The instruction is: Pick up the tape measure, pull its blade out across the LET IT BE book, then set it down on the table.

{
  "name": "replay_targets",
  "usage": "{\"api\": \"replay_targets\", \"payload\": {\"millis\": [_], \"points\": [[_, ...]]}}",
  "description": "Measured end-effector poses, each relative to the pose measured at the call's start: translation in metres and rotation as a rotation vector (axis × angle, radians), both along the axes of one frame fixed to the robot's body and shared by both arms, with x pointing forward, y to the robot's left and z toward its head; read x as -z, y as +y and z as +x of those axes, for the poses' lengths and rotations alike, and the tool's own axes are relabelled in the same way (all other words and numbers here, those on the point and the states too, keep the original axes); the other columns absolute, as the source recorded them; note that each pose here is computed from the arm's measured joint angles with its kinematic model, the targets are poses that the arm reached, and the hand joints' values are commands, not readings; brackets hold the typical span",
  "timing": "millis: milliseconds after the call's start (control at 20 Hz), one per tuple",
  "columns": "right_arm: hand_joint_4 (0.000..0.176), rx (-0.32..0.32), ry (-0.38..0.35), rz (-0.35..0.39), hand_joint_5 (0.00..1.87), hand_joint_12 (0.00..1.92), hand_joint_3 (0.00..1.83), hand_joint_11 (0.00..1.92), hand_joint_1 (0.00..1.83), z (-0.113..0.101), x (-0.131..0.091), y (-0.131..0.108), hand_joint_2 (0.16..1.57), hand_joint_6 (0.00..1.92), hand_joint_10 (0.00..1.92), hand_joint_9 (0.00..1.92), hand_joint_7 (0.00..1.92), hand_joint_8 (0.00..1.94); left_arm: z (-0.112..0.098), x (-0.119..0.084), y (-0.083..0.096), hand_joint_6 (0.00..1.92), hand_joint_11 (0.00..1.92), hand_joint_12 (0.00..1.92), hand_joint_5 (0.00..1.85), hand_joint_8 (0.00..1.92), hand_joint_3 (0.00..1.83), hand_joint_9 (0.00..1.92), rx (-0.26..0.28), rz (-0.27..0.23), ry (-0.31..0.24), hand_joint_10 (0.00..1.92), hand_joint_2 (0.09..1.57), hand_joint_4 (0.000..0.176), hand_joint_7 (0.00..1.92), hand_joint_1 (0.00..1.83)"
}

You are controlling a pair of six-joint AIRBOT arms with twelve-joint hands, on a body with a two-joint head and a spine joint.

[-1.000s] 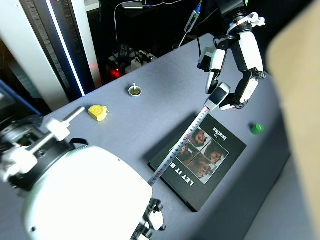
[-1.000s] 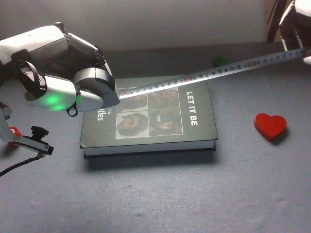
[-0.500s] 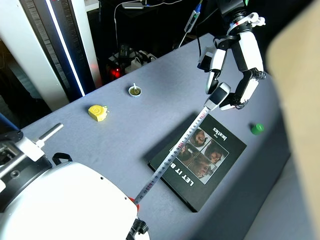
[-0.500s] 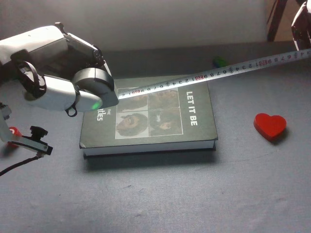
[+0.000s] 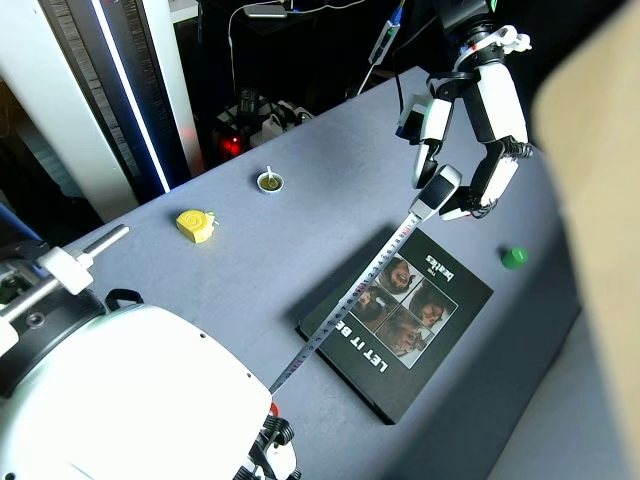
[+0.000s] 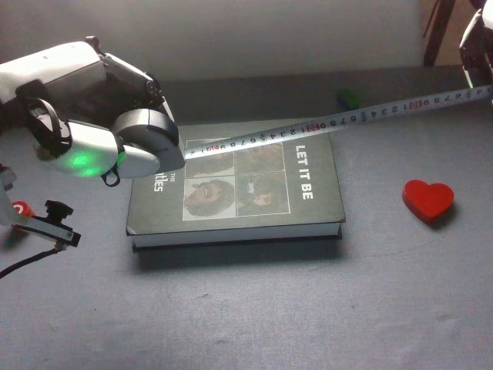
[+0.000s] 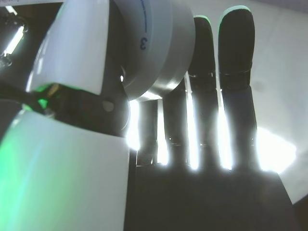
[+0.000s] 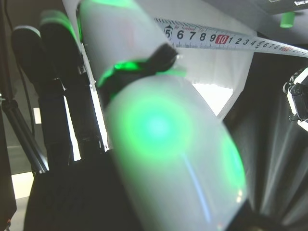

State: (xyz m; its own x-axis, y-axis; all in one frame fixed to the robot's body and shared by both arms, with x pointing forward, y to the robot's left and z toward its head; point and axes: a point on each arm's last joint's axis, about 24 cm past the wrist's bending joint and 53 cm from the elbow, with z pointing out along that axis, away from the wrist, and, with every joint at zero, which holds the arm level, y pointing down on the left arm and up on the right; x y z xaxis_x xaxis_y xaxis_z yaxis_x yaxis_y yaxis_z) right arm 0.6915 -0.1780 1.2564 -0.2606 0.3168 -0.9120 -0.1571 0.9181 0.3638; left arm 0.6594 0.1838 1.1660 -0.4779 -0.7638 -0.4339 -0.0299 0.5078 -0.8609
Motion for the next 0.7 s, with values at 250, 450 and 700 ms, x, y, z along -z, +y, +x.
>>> {"api": "replay_targets", "payload": {"millis": [250, 450, 700], "points": [[0.0, -0.003, 0.003, -0.003, 0.82, 1.23, 0.0, 0.64, 1.23, -0.001, 0.002, 0.001, 1.14, 1.1, 0.66, 0.93, 1.05, 1.0, -0.001, 0.002, 0.0, 0.86, 0.88, 1.27, 0.89, 1.09, 0.0, 0.85, 0.003, 0.005, 0.006, 1.39, 1.14, 0.0, 0.94, 1.37], [0.0, -0.009, 0.016, -0.015, 0.77, 1.23, 0.0, 0.67, 1.33, -0.003, 0.009, 0.003, 1.16, 1.12, 1.21, 0.85, 0.99, 1.01, -0.002, 0.004, 0.001, 0.92, 0.86, 1.25, 0.83, 1.11, 0.0, 0.84, 0.008, 0.015, 0.007, 1.4, 1.15, 0.0, 0.93, 1.37], [0.0, -0.018, 0.03, -0.029, 0.63, 0.93, 0.0, 0.33, 0.89, -0.006, 0.017, 0.005, 1.13, 0.19, 0.26, 0.63, 0.72, 0.15, -0.003, 0.006, 0.002, 0.93, 0.85, 1.26, 0.85, 1.08, 0.0, 0.84, 0.011, 0.024, 0.011, 1.4, 1.15, 0.0, 0.95, 1.37]]}}
